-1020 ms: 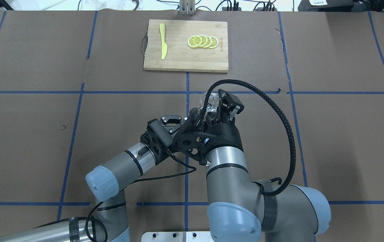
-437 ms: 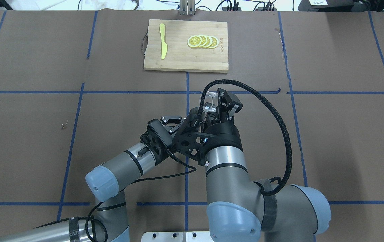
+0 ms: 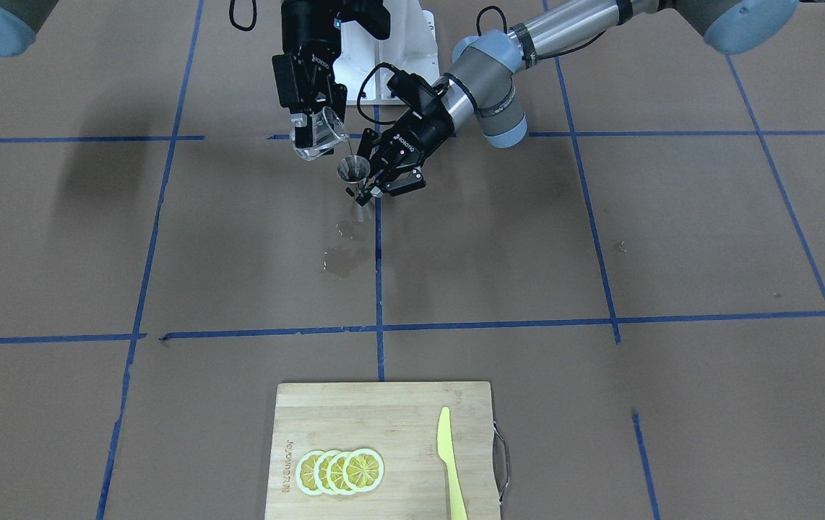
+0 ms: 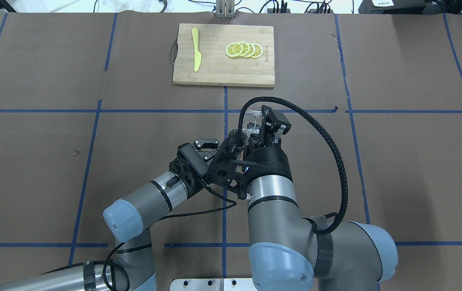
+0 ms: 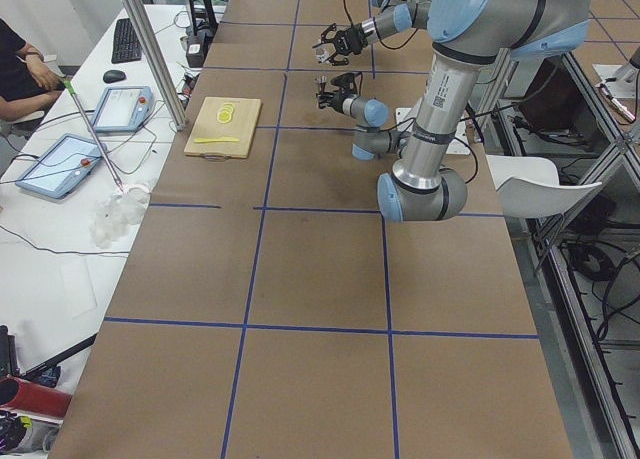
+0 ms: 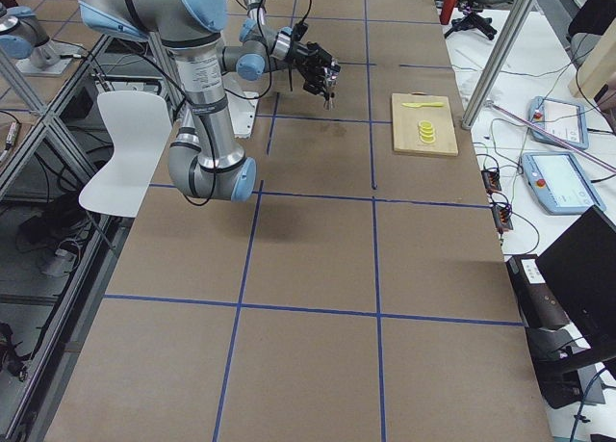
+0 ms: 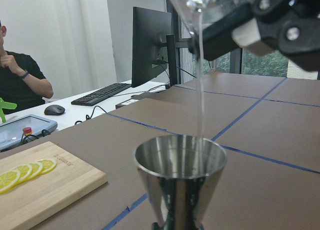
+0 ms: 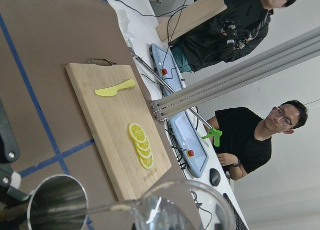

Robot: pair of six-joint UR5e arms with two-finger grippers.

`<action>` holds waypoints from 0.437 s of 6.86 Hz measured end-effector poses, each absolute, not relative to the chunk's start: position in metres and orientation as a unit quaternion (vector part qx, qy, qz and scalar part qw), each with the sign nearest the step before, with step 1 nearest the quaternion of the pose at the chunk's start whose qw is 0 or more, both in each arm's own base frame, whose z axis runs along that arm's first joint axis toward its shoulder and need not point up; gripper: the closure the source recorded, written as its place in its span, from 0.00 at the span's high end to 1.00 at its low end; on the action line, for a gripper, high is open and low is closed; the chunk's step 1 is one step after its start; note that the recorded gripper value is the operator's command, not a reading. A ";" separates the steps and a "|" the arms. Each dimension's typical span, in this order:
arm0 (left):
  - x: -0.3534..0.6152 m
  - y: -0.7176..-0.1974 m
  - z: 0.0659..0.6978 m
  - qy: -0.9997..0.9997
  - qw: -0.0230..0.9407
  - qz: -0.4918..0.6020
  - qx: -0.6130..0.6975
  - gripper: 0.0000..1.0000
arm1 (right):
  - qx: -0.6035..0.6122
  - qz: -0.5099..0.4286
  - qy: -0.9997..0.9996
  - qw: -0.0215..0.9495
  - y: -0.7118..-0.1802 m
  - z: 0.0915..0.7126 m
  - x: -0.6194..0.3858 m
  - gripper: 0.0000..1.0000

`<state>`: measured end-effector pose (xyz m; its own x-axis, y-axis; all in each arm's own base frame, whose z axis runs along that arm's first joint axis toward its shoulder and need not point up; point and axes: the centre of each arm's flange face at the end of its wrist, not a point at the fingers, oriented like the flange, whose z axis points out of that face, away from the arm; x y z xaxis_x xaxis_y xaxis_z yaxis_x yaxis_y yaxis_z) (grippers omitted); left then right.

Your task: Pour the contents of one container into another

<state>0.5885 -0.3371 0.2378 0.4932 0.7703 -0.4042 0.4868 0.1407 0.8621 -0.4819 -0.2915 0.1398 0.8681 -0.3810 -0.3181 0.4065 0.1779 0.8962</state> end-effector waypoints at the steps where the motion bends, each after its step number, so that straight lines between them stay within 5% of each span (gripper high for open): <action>1: 0.589 -0.336 0.237 0.489 0.576 0.123 0.644 0.00 | 0.588 -0.257 0.013 0.767 -0.292 0.141 -0.482 0.00; 3: 0.589 -0.335 0.236 0.490 0.575 0.123 0.643 0.00 | 0.588 -0.257 0.014 0.767 -0.292 0.141 -0.482 0.00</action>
